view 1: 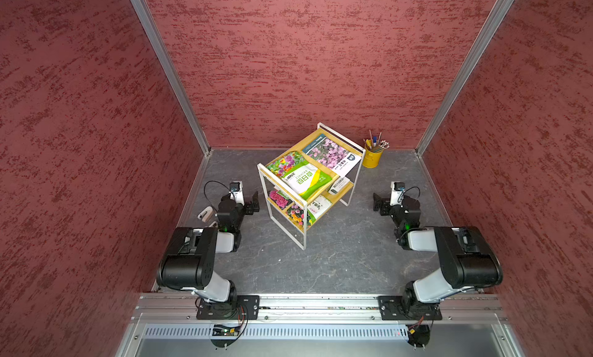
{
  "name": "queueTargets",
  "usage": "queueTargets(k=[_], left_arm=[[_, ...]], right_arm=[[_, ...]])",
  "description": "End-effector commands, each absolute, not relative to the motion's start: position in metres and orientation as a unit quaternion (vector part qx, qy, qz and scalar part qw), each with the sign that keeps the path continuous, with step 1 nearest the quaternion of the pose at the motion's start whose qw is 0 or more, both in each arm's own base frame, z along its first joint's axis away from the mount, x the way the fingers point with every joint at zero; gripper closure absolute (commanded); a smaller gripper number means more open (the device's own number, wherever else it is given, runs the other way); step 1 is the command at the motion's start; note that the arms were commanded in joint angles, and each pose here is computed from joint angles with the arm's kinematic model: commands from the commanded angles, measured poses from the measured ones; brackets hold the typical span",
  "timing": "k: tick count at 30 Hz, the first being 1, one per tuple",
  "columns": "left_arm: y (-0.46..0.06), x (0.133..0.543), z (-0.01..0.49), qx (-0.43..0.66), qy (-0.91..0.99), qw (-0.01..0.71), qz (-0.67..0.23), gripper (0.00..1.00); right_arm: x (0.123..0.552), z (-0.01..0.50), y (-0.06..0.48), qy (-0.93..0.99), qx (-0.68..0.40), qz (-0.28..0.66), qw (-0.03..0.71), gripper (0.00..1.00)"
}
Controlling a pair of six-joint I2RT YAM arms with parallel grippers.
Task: Take the seed bag off the shelf
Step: Adjust the shelf at the center of the board.
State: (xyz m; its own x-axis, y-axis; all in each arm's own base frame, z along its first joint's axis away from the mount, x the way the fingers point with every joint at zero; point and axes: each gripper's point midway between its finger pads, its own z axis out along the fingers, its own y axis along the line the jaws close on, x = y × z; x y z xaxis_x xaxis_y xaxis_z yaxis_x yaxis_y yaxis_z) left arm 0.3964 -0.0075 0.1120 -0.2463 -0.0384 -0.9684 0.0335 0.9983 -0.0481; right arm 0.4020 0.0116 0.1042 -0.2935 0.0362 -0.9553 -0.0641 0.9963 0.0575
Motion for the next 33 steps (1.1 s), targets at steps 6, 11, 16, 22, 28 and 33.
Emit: queueTargets(k=[6, 11, 16, 22, 28, 33], left_arm=[[-0.008, 0.397, 0.119, 0.004, 0.78, 0.625, -0.023, 0.0], [-0.007, 0.397, 0.118, 0.002, 0.781, 0.624, -0.024, 0.0], [-0.007, 0.398, 0.118, 0.002, 0.781, 0.624, -0.026, 0.0], [-0.003, 0.401, 0.115, -0.004, 0.79, 0.611, -0.047, 0.0], [0.02, 0.378, 0.146, -0.055, 0.761, 0.645, -0.048, 0.0], [0.027, 0.348, 0.189, -0.136, 0.777, 0.612, -0.063, 0.0]], right_arm=[[0.405, 0.118, 0.014, 0.788, -0.016, 0.043, 0.614, 0.01], [0.405, 0.117, 0.014, 0.788, -0.015, 0.044, 0.614, 0.02], [0.405, 0.116, 0.014, 0.789, -0.016, 0.042, 0.612, 0.01], [0.405, 0.116, 0.014, 0.79, -0.016, 0.043, 0.612, 0.02], [0.401, 0.153, -0.016, 0.784, 0.061, -0.01, 0.618, 0.01], [0.388, 0.209, -0.027, 0.796, 0.15, 0.015, 0.586, 0.01]])
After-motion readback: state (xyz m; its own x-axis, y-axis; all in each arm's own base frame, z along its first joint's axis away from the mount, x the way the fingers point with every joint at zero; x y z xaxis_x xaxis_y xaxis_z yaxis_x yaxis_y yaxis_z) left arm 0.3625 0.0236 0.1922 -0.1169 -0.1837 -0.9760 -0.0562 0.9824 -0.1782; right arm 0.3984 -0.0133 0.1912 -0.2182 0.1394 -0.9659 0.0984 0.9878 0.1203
